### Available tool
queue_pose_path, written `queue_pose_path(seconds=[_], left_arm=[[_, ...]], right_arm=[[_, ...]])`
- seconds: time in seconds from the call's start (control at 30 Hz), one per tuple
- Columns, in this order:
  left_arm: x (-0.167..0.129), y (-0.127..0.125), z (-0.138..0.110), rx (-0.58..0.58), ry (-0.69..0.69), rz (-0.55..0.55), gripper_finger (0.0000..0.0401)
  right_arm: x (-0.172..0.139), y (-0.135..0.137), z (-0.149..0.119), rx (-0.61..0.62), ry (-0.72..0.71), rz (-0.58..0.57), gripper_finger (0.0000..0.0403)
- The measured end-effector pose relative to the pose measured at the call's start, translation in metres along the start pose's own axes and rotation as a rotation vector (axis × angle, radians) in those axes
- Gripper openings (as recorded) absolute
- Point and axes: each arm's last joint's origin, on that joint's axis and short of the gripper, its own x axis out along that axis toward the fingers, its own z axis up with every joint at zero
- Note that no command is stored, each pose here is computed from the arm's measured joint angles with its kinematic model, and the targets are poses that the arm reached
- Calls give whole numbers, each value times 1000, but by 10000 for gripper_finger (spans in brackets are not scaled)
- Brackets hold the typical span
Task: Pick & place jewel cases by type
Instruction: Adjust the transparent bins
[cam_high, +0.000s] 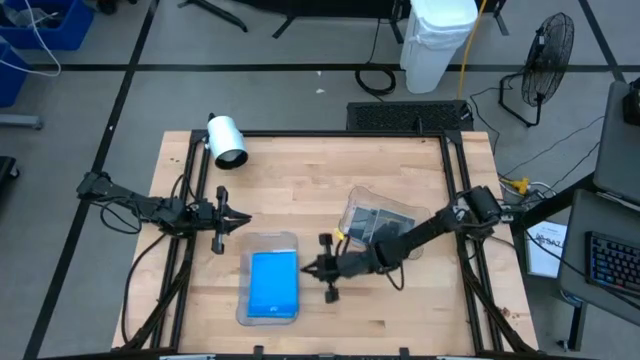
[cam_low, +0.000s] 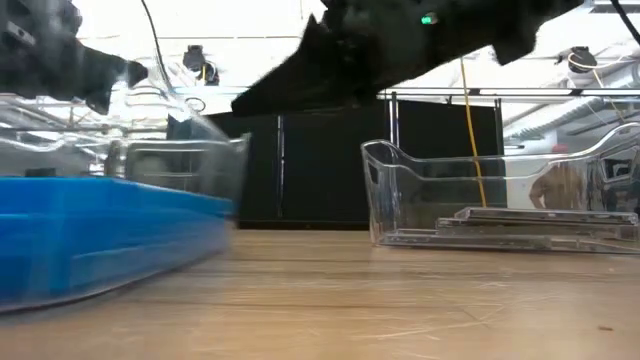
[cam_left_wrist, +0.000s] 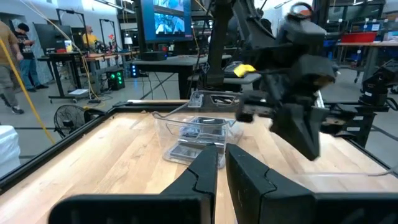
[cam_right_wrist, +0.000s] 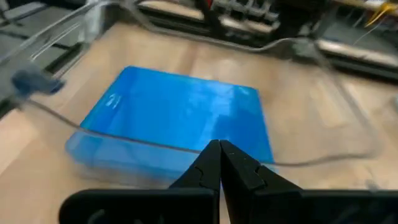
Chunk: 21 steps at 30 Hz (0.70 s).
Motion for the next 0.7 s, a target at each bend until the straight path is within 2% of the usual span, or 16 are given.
queue_pose_path(seconds=[0.13, 0.27, 0.43, 0.7], left_arm=[[0, 0, 0, 0, 0, 0, 37], [0, 0, 0, -1, -1, 0, 37], [0, 0, 0, 0, 0, 0, 37], [0, 0, 0, 0, 0, 0, 37]], right_arm=[[6, -26, 1, -44, -14, -58, 0], [-2, -54, -1, -98, 164, -95, 0], [-31, -84, 7, 20, 426, -128, 0], [-77, -97, 21, 109, 575, -70, 0]])
